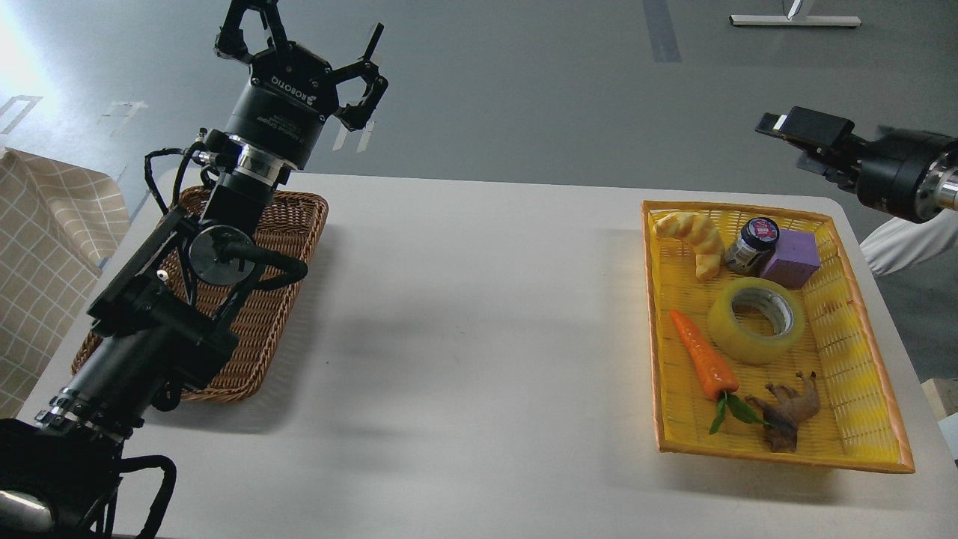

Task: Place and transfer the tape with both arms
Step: 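Swing the right gripper down toward the yellow tape roll in the tray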

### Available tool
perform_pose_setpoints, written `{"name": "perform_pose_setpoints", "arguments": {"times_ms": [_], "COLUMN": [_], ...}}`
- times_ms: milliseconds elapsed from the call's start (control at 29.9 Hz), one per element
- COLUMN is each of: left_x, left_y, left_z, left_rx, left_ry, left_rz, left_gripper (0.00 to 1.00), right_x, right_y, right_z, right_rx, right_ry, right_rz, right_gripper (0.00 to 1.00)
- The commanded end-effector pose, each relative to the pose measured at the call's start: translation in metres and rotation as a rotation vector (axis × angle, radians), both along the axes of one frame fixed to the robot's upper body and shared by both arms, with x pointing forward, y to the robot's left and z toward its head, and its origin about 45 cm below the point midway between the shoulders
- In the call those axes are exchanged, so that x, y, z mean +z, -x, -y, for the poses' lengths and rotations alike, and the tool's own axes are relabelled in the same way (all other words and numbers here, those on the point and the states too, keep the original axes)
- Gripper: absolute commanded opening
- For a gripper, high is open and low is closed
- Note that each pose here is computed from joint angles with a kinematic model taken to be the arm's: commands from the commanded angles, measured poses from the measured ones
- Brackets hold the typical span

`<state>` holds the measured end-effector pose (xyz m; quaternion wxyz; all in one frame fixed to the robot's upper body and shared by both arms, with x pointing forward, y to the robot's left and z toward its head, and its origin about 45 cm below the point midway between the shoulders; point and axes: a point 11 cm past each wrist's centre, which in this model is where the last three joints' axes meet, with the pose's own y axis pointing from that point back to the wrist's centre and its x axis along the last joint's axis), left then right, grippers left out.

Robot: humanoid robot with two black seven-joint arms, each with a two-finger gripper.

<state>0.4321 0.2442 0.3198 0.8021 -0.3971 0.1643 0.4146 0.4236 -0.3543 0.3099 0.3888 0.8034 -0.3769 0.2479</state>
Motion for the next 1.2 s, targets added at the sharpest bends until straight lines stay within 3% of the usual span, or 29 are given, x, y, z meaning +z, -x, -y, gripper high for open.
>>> {"name": "perform_pose_setpoints", "arguments": {"times_ms": [0,434,1169], "left_x": [0.0,-0.002,-0.001], "left_y": [0.0,0.001,0.001], "left_z": [0.0,0.0,0.0], "left_rx": [0.0,-0.001,-0.002], "left_ry": [0.0,-0.005,-0.008], "left_rz": [0.0,-0.004,-0.002], "left_gripper": [0.98,0.98,0.98], "right_x": [-0.006,-0.007,-0.091], "right_y": [0.0,0.007,0.044], "right_z": [0.008,0.023,0.041], "right_rx": [-0.03,-0.083,0.021], "right_ry": [0.095,0.218,0.638], "right_rz": [-0.01,-0.035,-0.137], "right_gripper": [1.0,1.0,0.98]}}
